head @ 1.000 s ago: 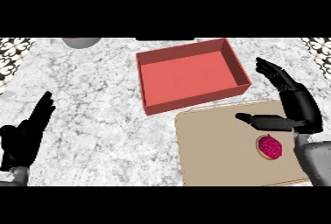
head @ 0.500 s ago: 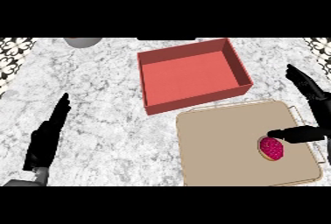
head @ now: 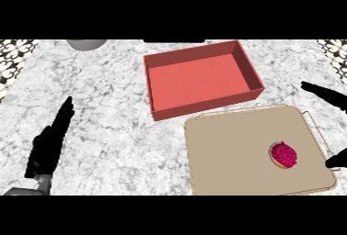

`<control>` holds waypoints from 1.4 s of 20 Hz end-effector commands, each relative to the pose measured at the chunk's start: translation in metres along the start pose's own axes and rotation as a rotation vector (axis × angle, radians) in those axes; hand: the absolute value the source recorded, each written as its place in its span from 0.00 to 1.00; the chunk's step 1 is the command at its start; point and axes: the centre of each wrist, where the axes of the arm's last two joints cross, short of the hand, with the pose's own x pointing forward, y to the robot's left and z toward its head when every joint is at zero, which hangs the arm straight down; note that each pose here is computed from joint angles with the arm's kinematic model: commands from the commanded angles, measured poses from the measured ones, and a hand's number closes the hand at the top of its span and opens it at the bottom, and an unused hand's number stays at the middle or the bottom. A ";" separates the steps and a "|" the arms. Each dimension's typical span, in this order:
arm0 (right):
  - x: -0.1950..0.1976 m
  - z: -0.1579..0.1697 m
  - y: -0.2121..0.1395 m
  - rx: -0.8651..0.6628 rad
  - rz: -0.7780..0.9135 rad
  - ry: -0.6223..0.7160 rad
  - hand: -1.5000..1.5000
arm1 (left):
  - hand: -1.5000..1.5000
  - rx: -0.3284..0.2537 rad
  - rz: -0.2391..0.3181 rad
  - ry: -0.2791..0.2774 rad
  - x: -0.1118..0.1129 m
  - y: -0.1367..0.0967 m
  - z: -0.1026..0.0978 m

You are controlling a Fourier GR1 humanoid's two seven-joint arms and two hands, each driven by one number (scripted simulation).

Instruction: Pick the cupcake from the tray and place it in the cardboard box

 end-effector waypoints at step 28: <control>0.031 -0.007 0.078 0.282 0.202 0.280 0.00 | 0.50 0.014 0.000 0.003 -0.020 0.002 -0.001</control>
